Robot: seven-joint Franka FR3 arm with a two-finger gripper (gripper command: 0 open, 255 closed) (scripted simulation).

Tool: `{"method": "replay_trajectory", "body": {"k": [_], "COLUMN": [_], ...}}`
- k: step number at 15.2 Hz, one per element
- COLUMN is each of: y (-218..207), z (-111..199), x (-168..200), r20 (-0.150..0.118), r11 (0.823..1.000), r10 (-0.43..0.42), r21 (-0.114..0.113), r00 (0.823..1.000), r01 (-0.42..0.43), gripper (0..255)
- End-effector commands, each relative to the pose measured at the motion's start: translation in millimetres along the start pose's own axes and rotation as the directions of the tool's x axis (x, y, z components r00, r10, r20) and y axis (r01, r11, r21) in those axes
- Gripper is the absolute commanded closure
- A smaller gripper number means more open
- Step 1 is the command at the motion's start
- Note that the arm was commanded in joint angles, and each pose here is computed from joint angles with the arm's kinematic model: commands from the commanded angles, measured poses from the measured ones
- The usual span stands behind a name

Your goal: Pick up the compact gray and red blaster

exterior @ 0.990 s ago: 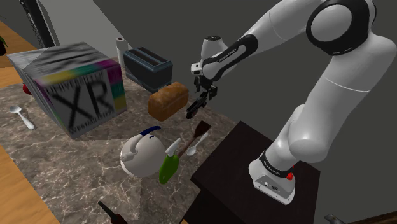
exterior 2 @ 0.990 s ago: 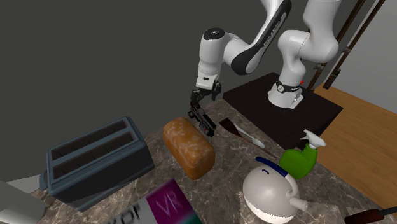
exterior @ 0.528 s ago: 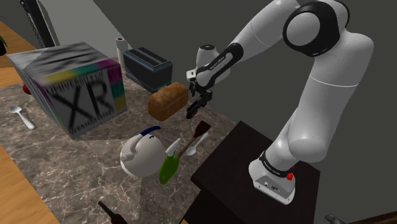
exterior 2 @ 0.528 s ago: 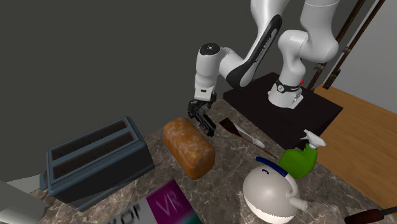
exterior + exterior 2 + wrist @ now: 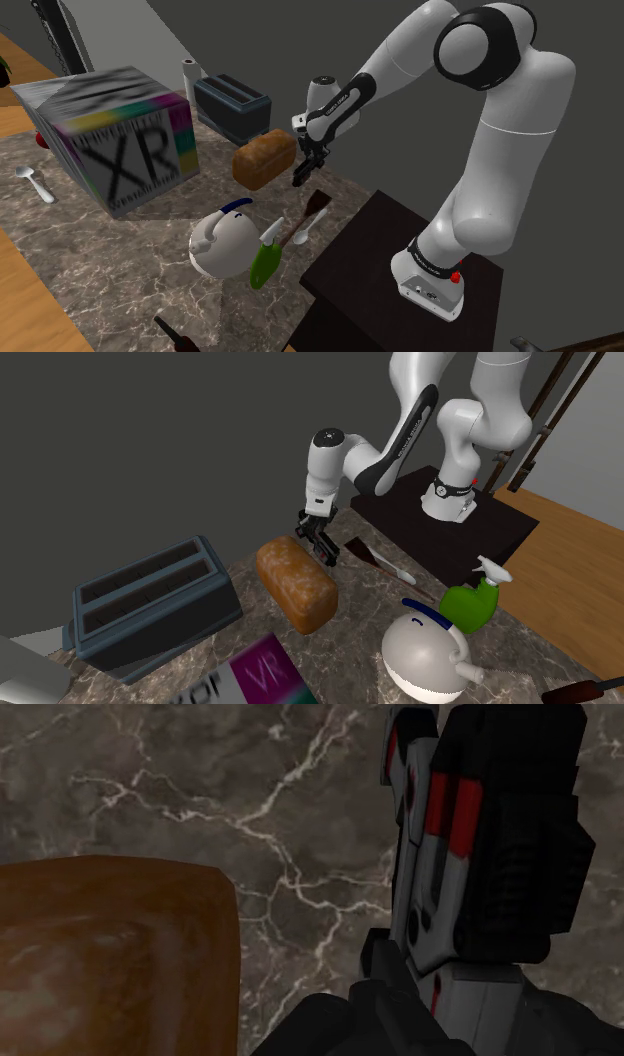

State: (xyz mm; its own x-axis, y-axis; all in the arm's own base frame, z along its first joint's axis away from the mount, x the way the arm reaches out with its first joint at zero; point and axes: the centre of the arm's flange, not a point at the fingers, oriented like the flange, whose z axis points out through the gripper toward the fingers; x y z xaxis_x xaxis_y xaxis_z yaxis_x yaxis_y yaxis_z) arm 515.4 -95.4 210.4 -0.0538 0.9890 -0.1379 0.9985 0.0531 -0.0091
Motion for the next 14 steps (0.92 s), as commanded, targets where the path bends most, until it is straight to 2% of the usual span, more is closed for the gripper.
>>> {"method": "replay_trajectory", "body": {"k": [1, 6, 14], "y": [-0.1, -1.0, -1.4], "z": [0.5, 0.4, -41.4], "x": [-0.1, 0.1, -5.7], "r20": [0.000, 0.000, 0.000], "r11": [1.000, 1.000, 1.000], "r10": [0.000, 0.000, 0.000], "r21": [0.001, 0.001, 0.001], "r00": [1.000, 1.000, 1.000], "r01": [0.000, 0.000, 0.000], "gripper": [255, 255, 255]}}
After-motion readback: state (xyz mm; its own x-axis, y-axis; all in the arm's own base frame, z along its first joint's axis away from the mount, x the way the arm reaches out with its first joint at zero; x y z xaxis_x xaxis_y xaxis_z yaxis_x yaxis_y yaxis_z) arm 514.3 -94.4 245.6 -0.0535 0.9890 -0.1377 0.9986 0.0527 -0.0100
